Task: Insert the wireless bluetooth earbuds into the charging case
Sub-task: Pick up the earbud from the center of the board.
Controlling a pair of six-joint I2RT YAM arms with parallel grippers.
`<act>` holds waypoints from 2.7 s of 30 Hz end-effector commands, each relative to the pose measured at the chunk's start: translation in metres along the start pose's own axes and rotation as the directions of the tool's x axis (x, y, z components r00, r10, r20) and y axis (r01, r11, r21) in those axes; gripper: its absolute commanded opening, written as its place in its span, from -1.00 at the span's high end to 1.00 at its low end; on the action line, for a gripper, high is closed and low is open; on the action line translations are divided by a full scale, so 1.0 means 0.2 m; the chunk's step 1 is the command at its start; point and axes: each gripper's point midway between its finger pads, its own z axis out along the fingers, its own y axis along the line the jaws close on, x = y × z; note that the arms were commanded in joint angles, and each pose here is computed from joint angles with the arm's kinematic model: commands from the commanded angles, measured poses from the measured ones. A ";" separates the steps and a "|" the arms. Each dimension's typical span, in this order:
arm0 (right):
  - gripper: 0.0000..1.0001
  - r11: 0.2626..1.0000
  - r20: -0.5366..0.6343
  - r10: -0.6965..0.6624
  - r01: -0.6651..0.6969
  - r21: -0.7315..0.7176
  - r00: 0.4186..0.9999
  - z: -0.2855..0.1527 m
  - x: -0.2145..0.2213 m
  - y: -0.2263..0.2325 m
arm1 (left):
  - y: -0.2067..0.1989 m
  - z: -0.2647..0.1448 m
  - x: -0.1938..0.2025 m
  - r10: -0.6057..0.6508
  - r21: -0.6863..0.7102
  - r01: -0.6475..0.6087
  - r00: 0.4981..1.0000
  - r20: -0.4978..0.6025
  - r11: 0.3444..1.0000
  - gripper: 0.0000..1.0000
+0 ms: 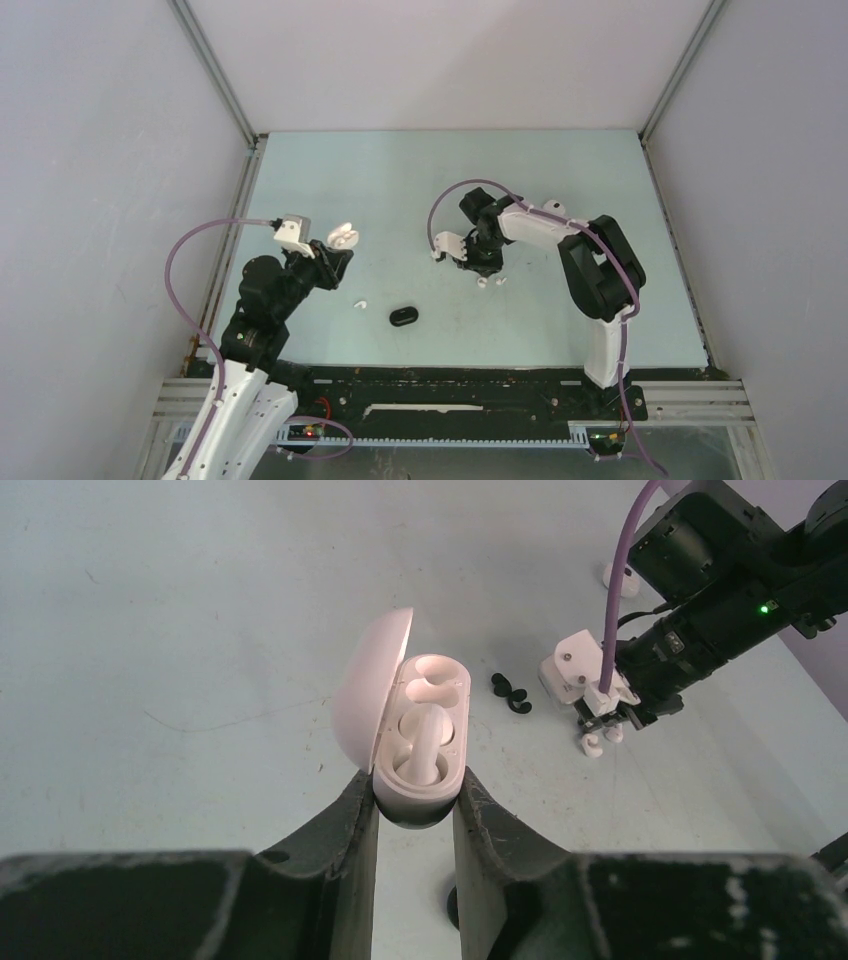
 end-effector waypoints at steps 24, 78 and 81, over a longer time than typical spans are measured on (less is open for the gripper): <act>0.60 0.992 0.211 0.035 -0.008 -0.128 0.977 -0.33 -0.08 0.33 | -0.04 0.01 -0.06 -0.003 0.040 0.002 0.999 0.043 0.999 1.00; 0.82 0.933 0.136 -0.336 0.309 0.187 0.932 -0.11 -0.10 0.32 | -0.02 0.03 -0.03 0.001 0.026 -0.001 1.000 0.009 1.000 0.99; 0.93 0.942 0.164 -0.313 0.283 0.179 0.936 -0.20 -0.13 0.35 | -0.06 0.04 -0.02 0.001 0.082 -0.001 1.000 0.006 0.997 0.99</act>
